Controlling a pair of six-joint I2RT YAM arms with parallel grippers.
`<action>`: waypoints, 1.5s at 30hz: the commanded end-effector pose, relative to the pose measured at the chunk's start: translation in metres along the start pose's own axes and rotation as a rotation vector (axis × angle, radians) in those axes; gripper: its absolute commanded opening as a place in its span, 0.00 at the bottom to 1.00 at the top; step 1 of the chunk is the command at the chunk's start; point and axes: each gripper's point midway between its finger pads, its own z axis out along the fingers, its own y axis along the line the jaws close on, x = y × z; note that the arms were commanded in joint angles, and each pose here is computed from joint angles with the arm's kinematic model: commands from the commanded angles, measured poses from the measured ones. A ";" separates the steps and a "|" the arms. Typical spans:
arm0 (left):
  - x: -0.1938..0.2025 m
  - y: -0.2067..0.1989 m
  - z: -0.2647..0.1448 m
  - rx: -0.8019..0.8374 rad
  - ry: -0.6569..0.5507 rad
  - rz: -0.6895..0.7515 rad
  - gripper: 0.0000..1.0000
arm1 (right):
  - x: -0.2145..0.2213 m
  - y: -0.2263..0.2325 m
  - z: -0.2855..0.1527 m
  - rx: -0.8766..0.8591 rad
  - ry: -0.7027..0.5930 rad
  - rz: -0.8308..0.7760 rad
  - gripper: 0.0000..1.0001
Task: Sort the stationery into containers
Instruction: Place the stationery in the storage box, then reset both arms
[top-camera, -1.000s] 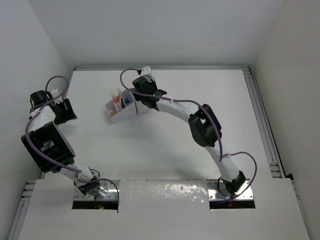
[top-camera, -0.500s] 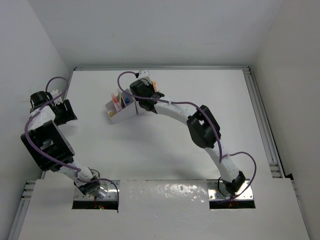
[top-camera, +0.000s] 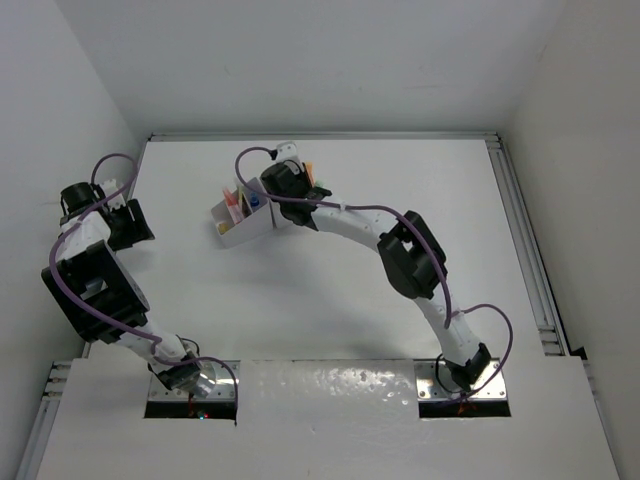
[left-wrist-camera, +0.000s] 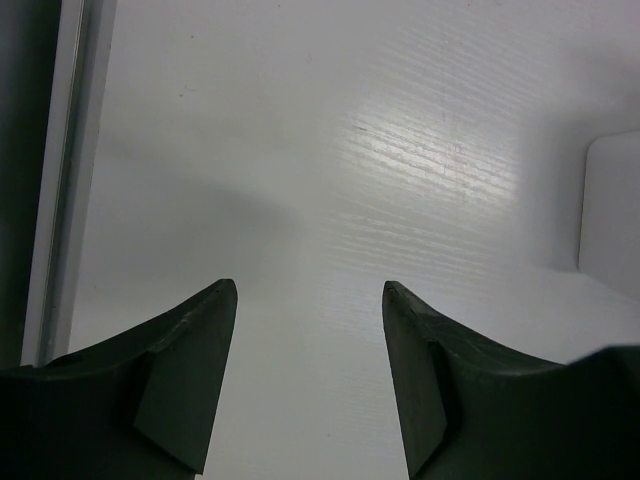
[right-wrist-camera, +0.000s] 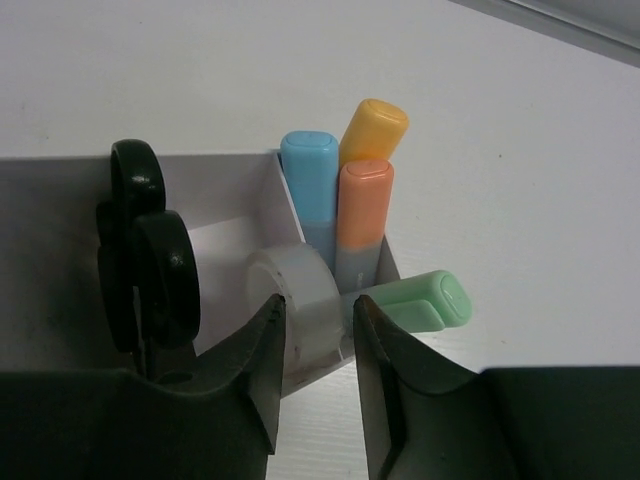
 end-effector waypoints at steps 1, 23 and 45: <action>-0.010 0.004 -0.001 -0.002 -0.042 0.014 0.58 | -0.049 -0.003 -0.025 -0.049 -0.095 0.052 0.33; -0.037 -0.014 -0.042 0.020 -0.091 0.115 0.58 | 0.002 -0.208 -0.117 -0.185 0.249 0.483 0.88; -0.023 -0.094 -0.062 0.076 -0.042 0.275 0.59 | 0.186 -0.382 -0.245 0.423 0.260 0.850 0.99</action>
